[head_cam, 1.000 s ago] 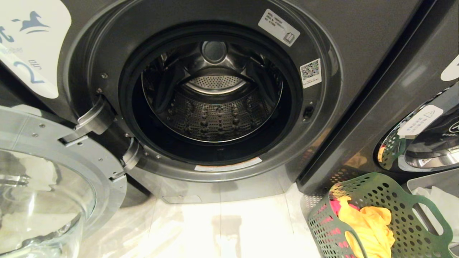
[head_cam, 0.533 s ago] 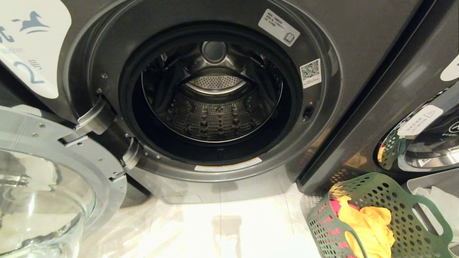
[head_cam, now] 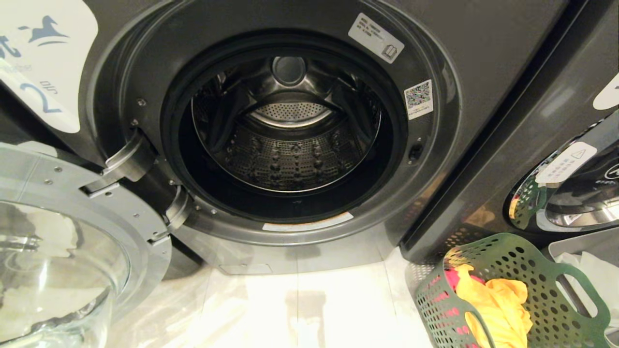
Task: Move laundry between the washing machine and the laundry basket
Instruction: Close the washing machine door with the left hand
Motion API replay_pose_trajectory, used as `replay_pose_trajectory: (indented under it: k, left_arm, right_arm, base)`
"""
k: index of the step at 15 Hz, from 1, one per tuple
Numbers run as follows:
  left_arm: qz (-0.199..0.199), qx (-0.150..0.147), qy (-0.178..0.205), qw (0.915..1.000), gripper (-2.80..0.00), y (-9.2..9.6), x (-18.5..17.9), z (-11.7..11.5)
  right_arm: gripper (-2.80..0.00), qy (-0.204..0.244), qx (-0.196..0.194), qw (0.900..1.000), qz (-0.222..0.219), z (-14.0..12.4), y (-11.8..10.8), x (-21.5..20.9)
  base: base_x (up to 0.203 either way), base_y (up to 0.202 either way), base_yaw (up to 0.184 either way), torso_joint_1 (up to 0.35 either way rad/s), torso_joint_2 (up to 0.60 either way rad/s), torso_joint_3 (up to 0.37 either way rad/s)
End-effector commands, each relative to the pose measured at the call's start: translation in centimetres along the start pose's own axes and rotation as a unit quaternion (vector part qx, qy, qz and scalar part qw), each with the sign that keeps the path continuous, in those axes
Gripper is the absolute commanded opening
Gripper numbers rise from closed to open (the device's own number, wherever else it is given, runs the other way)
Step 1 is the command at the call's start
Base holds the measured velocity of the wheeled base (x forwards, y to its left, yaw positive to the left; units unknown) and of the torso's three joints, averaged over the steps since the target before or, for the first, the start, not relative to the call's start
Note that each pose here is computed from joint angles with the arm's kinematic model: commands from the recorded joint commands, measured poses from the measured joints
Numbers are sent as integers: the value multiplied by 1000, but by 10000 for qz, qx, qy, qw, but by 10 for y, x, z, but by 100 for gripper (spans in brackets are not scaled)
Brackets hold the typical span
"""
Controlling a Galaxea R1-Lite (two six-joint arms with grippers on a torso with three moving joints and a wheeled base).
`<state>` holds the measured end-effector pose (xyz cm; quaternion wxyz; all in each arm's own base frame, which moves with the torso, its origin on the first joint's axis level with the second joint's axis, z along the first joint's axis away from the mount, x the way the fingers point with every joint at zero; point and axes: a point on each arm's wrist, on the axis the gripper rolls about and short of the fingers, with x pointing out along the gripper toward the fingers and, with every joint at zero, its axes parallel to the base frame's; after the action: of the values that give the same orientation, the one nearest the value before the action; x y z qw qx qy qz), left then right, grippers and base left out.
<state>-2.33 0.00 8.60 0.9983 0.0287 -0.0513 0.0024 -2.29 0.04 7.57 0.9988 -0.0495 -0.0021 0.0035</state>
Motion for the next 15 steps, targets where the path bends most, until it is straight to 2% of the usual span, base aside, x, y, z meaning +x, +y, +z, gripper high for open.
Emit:
replay_pose_trajectory:
  k: [1, 15]
  left_arm:
    - [-10, -8, 193, 9998, -280, -1, 2, -11]
    - [4, -33, 177, 9998, -280, -1, 2, -11]
  right_arm:
    - [-280, 4, 4, 10000, 3, 0, 0, 0]
    - [-280, 11, -34, 10000, 11, 0, 0, 0]
  base:
    - [0, 0, 0, 2, 2, 126]
    - [0, 0, 0, 3, 2, 200]
